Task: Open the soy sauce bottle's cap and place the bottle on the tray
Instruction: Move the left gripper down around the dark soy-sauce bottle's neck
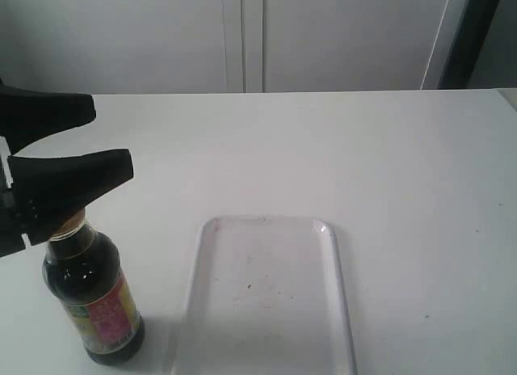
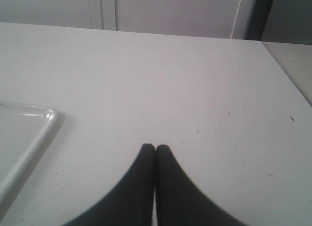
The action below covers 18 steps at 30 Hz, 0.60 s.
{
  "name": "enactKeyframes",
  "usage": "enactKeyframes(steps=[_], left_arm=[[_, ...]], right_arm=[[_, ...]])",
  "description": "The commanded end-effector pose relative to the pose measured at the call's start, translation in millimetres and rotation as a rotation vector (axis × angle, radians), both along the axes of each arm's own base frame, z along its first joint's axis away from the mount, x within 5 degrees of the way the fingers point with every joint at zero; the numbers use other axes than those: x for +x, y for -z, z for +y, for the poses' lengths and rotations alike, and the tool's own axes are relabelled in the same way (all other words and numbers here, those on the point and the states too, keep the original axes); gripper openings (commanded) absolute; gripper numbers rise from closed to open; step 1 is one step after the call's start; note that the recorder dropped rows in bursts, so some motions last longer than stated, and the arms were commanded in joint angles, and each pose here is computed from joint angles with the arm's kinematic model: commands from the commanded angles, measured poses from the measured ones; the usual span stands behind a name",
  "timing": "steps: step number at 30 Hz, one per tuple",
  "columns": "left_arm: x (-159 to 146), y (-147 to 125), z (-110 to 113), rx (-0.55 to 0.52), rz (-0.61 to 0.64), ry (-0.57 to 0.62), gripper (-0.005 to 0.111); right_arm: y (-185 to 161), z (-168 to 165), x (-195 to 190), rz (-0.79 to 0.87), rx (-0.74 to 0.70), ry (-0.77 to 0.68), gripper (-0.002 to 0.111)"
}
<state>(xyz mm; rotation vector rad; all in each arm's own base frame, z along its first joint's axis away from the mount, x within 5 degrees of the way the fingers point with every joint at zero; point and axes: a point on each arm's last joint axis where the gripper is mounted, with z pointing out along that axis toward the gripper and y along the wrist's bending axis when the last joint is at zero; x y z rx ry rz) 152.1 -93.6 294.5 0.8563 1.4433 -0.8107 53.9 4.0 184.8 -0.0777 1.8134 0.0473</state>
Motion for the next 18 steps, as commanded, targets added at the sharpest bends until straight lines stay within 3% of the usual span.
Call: enactKeyframes(steps=[1,18], left_arm=[[-1,0,-1,0.010,-0.002,0.004,0.093],[5,31,-2,0.041,0.057,0.009,0.093]], right_arm=[[1,0,0,-0.010,-0.001,0.000,0.000],[1,0,0,-0.010,-0.001,0.000,0.000]])
